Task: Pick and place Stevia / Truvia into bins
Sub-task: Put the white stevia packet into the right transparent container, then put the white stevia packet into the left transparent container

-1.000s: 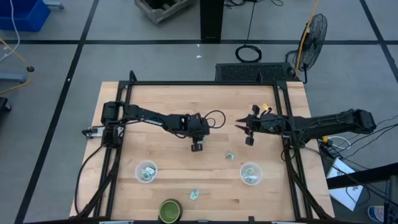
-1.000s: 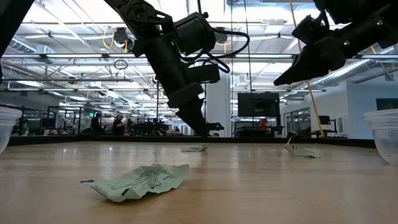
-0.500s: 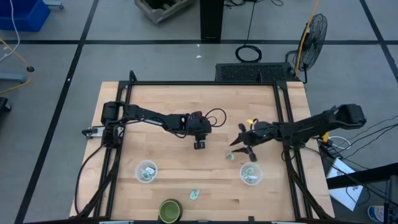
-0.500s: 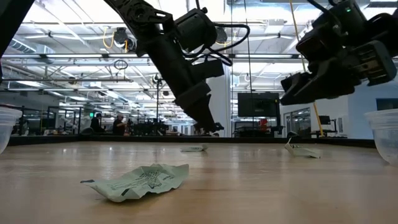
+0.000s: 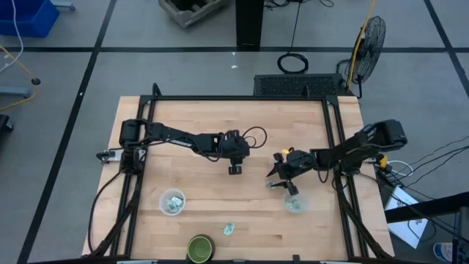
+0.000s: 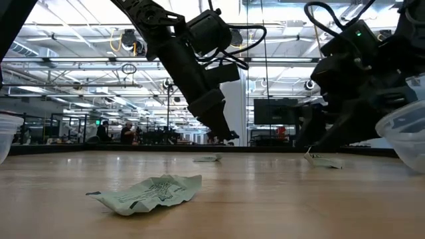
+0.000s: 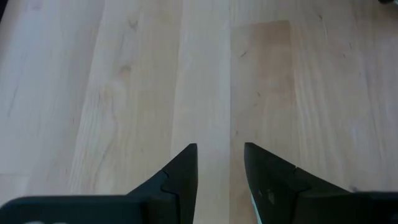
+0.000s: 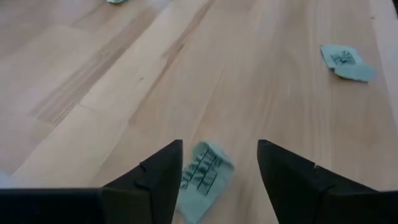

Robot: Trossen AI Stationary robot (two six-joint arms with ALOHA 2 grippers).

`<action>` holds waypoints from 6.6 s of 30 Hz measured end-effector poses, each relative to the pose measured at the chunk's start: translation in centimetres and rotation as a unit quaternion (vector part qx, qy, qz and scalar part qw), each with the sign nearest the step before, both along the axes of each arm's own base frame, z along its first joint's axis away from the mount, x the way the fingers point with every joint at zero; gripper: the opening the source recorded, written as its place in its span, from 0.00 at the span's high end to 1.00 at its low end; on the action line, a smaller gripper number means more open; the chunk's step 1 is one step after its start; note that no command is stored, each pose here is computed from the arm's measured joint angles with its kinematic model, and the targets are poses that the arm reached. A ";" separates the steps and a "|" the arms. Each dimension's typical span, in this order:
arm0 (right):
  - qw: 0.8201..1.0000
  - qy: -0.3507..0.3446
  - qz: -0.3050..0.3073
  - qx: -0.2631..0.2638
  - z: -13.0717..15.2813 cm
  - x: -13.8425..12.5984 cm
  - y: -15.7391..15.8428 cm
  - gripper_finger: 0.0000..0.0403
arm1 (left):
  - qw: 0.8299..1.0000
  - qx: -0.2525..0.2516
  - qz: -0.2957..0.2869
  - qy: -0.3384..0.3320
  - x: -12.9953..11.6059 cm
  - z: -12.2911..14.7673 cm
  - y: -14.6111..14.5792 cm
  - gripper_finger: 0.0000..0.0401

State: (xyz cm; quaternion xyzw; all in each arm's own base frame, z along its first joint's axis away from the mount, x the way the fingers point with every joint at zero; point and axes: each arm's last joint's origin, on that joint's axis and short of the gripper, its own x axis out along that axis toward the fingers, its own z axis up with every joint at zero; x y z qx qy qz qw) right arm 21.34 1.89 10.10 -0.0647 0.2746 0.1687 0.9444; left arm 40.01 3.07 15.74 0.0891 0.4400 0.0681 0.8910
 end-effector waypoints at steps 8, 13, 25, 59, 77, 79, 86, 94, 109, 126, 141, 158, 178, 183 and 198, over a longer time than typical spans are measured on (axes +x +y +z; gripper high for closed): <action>1.000 0.003 0.000 -0.003 0.0 0.7 0.0 0.52 | 1.000 0.000 0.000 -0.001 0.0 0.0 0.0 0.66; 1.000 0.008 -0.001 -0.002 -0.1 0.7 0.0 0.52 | 1.000 0.000 0.000 -0.001 0.0 0.0 0.0 0.66; 0.999 -0.039 -0.014 0.025 2.2 0.6 0.0 0.52 | 1.000 0.000 0.000 0.001 0.0 0.0 0.0 0.66; 0.982 0.122 0.091 -0.109 5.4 3.3 0.0 0.52 | 1.000 -0.005 0.007 -0.012 0.1 0.1 0.1 0.66; 0.978 0.150 0.097 -0.109 3.8 5.0 0.2 0.56 | 1.000 -0.001 0.002 -0.014 0.2 0.2 0.1 0.66; 0.978 0.152 0.097 -0.109 3.8 5.0 0.2 0.60 | 1.000 0.000 0.001 -0.013 0.2 0.2 0.1 0.66; 0.978 0.151 0.097 -0.109 3.8 5.0 0.2 0.74 | 1.000 0.000 0.001 -0.013 0.2 0.2 0.1 0.66; 0.978 0.151 0.097 -0.109 3.8 5.0 0.2 0.91 | 1.000 -0.001 0.002 -0.014 0.2 0.2 0.1 0.66; 0.982 0.138 0.083 -0.102 5.7 4.1 0.4 1.00 | 1.000 -0.001 0.002 -0.014 0.2 0.2 0.1 0.66; 0.967 0.253 -0.029 0.033 11.3 -4.9 6.0 1.00 | 1.000 0.000 0.001 -0.014 0.2 0.2 0.1 0.66; 0.959 0.261 -0.099 0.052 6.7 -6.3 6.4 1.00 | 1.000 -0.004 -0.007 -0.015 0.3 0.2 -0.6 0.66; 0.958 0.251 -0.078 0.114 7.2 -5.8 6.9 0.87 | 1.000 -0.004 -0.007 -0.015 0.3 0.2 -0.7 0.66; 0.988 0.035 0.140 -0.061 8.8 -4.2 7.7 0.89 | 0.996 -0.020 -0.022 0.079 -1.5 0.0 -2.3 0.66; 0.984 0.024 0.155 -0.079 8.8 -4.2 7.7 0.89 | 0.996 -0.004 -0.047 0.078 -1.5 0.0 -2.6 0.66; 0.985 0.009 0.153 -0.075 9.1 -4.1 7.8 0.89 | 0.984 0.096 -0.122 0.090 -0.5 -1.9 -3.6 0.66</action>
